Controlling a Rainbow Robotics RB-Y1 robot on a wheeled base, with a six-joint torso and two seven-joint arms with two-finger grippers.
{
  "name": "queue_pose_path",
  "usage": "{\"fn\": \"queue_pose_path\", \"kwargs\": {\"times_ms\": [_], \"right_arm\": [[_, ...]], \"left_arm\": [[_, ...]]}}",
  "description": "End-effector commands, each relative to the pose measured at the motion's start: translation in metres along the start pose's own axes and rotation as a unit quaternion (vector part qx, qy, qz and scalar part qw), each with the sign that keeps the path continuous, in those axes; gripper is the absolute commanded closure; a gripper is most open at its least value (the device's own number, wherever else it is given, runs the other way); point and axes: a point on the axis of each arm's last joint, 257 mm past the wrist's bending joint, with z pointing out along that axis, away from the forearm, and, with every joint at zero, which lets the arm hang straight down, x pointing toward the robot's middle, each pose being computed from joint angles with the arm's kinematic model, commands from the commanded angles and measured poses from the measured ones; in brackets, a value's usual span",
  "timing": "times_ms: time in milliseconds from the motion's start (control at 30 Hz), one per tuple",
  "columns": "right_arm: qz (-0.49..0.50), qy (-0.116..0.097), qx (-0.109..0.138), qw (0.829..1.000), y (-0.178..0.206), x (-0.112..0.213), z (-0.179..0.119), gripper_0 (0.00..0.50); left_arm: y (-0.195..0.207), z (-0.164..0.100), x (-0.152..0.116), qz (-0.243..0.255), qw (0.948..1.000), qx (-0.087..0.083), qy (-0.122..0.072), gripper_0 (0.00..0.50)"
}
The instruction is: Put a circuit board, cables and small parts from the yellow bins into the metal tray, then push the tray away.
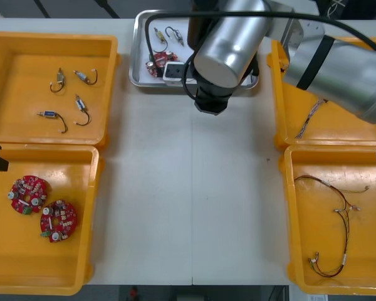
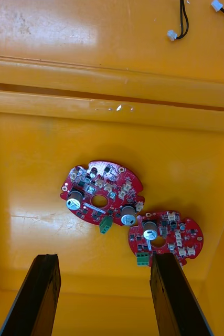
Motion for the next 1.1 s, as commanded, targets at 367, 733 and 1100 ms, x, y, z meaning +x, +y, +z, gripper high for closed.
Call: {"fn": "queue_pose_path", "kwargs": {"times_ms": [367, 733, 1100], "right_arm": [[0.266, 0.015, -0.021, 0.964, -0.029, 0.087, -0.082, 0.0], [0.417, 0.05, -0.025, 0.907, -0.021, 0.179, -0.104, 0.0], [0.531, 0.078, -0.036, 0.843, -0.009, 0.267, -0.114, 0.0]], "left_arm": [[0.016, -0.012, -0.006, 0.018, 0.9996, -0.023, -0.004, 0.0], [0.016, -0.012, -0.006, 0.018, 0.9996, -0.023, -0.004, 0.0], [0.016, -0.012, -0.006, 0.018, 0.9996, -0.023, -0.004, 0.0]]}}
